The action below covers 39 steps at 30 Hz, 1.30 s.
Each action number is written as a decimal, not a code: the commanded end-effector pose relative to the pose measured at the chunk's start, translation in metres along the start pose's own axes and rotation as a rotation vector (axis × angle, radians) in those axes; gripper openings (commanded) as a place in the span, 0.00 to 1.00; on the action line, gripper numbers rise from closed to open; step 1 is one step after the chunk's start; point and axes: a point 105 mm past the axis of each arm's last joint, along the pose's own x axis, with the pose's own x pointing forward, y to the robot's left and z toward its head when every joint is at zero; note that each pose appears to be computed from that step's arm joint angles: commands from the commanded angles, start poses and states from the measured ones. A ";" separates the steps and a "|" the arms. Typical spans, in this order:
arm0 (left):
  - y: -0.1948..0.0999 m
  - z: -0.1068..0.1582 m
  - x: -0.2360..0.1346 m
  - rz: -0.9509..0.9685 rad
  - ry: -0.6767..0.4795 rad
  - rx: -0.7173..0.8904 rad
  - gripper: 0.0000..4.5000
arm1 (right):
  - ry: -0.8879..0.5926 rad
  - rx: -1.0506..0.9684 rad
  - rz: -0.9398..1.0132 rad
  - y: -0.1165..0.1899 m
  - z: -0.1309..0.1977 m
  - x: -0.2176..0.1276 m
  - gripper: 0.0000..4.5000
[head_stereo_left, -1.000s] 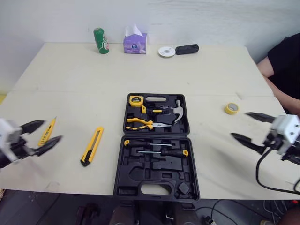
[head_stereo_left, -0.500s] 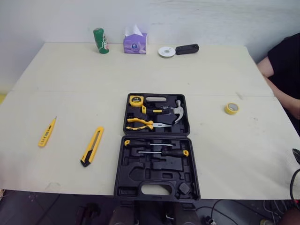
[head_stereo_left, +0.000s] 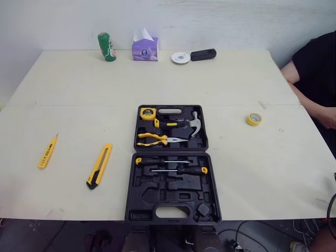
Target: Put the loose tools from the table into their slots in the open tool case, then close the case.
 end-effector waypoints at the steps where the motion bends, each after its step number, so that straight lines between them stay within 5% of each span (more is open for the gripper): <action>1: -0.003 0.010 0.000 -0.010 -0.028 0.005 1.00 | -0.043 -0.028 -0.006 -0.008 0.013 0.002 0.98; 12: -0.030 0.030 0.003 -0.189 -0.052 0.020 1.00 | -0.248 0.075 0.252 0.030 0.065 0.031 0.98; 16: -0.089 0.057 -0.006 -0.479 -0.044 -0.091 1.00 | -0.484 0.117 0.477 0.080 0.124 0.036 0.98; 22: -0.139 0.079 -0.015 -0.642 -0.007 -0.032 1.00 | -0.622 0.150 0.734 0.139 0.170 0.027 0.98; 27: -0.145 0.073 -0.010 -0.578 0.106 -0.048 1.00 | -0.731 0.148 1.000 0.189 0.215 0.001 0.98; 39: -0.137 0.054 0.022 -0.298 0.316 -0.104 1.00 | -0.981 0.149 1.204 0.228 0.296 -0.034 0.98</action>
